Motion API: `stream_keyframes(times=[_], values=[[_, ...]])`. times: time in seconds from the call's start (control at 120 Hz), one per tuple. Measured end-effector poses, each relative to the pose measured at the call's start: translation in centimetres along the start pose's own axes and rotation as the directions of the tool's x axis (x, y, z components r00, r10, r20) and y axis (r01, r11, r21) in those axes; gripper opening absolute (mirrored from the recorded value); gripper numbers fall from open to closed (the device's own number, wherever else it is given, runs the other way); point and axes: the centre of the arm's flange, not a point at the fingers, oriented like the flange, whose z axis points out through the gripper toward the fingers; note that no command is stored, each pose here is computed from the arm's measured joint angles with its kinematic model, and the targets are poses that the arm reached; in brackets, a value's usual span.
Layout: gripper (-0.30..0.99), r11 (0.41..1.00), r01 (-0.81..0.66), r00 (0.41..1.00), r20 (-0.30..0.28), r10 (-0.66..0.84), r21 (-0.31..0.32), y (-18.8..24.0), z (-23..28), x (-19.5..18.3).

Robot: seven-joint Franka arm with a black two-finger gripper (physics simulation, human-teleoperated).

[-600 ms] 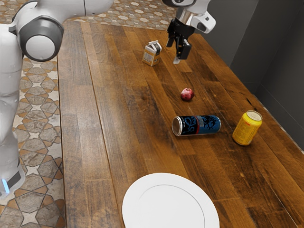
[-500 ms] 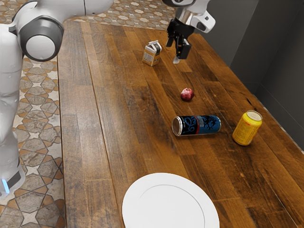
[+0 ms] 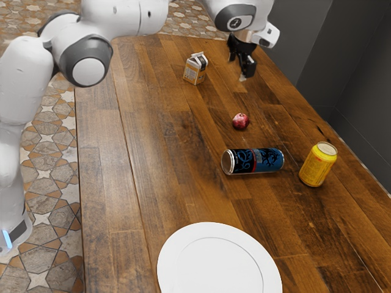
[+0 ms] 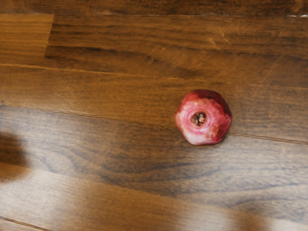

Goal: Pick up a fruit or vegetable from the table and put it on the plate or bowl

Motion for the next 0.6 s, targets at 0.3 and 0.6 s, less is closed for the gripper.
stream_keyframes(times=[0.3, 0.6], values=[[0.67, 0.999, 0.008, 0.987, -0.161, -0.015, -0.044, -0.2, 8.4, 4.6], [0.67, 0.995, -0.011, 0.984, -0.176, -0.007, -0.102, 2.8, 16.9, 3.7]])
